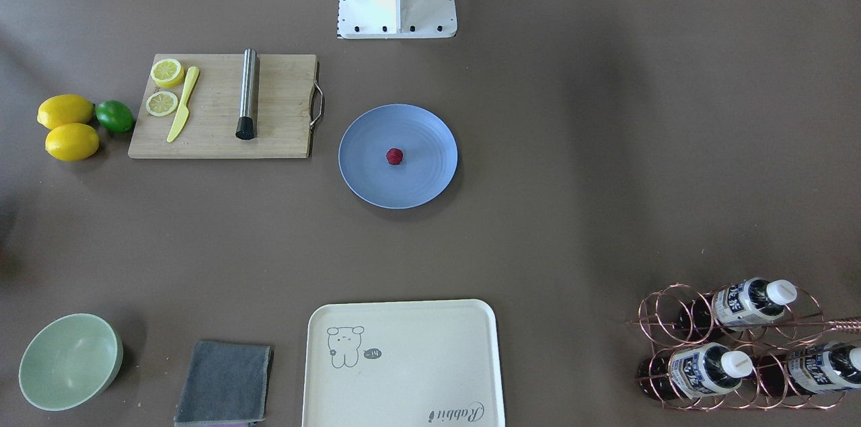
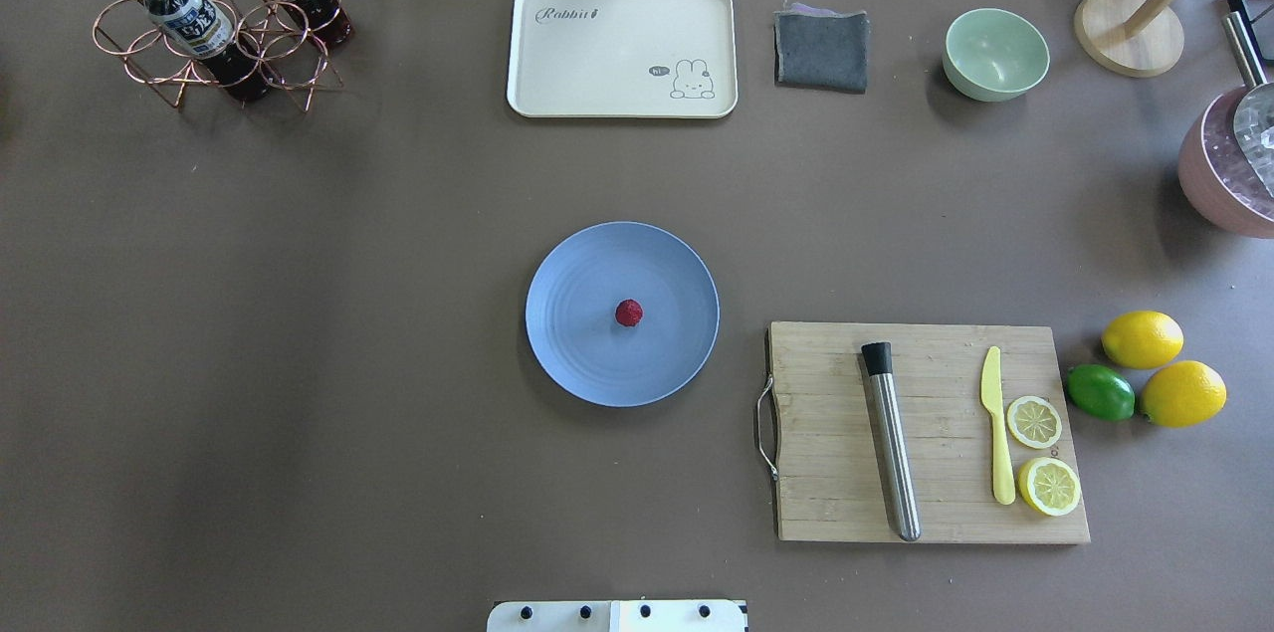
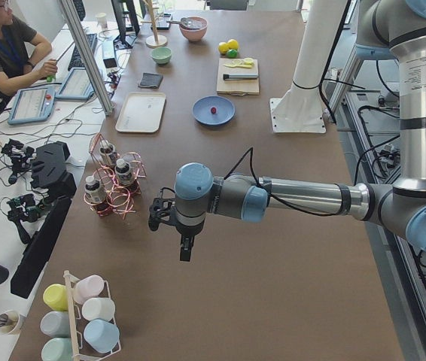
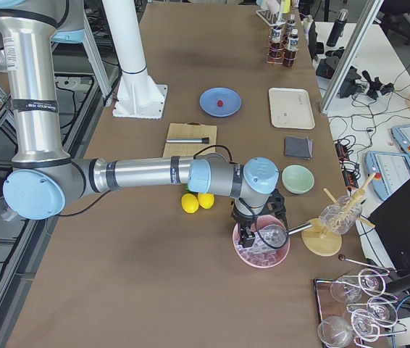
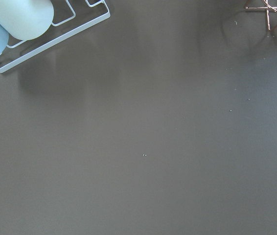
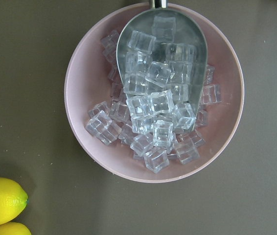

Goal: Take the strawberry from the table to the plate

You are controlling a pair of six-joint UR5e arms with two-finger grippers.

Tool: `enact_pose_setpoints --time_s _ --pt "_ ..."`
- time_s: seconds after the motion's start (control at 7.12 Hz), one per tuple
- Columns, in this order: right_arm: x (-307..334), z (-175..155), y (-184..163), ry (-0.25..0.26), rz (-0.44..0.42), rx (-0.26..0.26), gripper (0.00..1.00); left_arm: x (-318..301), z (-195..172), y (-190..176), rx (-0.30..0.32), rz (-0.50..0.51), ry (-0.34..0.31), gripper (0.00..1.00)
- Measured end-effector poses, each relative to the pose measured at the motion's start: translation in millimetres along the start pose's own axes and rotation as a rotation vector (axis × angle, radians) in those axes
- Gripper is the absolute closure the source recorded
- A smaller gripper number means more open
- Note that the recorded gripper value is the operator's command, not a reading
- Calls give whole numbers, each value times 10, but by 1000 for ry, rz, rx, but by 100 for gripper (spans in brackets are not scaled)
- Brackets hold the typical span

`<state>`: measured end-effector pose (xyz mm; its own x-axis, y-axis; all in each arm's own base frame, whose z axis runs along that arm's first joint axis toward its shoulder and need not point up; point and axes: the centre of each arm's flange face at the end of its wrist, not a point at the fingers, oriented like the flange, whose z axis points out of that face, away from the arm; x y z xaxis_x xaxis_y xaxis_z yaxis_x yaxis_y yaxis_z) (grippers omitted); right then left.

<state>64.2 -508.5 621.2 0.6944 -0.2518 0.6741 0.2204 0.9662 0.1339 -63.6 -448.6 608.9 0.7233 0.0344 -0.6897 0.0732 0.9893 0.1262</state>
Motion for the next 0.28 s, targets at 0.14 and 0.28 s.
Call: enact_pose_setpoints --time_s 0.14,0.28 --pt "5 5 2 0 1 -1 0 0 1 0 0 0 0 3" --pt "8 6 0 0 2 -2 0 2 2 -1 0 1 0 3"
